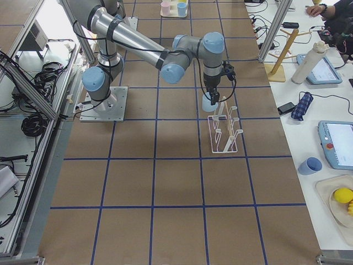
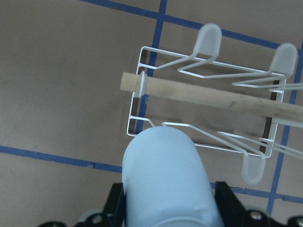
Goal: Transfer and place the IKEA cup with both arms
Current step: 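Lift the light blue cup off the rack toward the left arm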
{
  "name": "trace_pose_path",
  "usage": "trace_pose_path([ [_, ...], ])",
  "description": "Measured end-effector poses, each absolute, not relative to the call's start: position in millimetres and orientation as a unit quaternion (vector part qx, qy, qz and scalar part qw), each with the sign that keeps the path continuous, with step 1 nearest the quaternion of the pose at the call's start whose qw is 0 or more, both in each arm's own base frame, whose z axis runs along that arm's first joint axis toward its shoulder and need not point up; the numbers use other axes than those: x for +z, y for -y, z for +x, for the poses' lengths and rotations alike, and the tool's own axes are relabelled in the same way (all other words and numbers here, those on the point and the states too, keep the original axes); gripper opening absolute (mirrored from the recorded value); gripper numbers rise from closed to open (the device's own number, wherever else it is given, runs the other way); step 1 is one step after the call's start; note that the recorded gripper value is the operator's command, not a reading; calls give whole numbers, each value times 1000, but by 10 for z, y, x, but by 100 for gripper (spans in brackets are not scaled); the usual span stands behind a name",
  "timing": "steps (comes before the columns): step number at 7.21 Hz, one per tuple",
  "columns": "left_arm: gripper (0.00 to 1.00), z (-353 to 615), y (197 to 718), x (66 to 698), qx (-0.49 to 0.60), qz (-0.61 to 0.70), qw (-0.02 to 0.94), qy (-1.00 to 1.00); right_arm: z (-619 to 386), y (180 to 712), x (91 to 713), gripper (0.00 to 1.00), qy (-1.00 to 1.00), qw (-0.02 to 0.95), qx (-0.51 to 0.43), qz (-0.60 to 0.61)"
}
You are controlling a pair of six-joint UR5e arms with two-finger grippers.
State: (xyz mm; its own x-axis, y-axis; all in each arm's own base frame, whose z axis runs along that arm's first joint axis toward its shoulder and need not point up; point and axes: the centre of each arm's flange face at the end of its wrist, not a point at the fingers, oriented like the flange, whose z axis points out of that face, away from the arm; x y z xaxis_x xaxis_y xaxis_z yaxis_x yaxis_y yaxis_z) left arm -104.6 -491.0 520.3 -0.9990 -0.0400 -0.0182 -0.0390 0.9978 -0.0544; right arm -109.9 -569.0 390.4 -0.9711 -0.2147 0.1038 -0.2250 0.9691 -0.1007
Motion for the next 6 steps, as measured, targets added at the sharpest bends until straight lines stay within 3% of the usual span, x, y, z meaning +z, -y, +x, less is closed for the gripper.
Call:
trace_pose_path([
  [3,100,-1047,4909,5208,-27,-20,9,-999,-719,5445,4485,51,990,7,54,129],
  [6,100,-1047,4912,5208,-28,-20,9,-999,-148,5251,4650,51,977,-157,64,133],
])
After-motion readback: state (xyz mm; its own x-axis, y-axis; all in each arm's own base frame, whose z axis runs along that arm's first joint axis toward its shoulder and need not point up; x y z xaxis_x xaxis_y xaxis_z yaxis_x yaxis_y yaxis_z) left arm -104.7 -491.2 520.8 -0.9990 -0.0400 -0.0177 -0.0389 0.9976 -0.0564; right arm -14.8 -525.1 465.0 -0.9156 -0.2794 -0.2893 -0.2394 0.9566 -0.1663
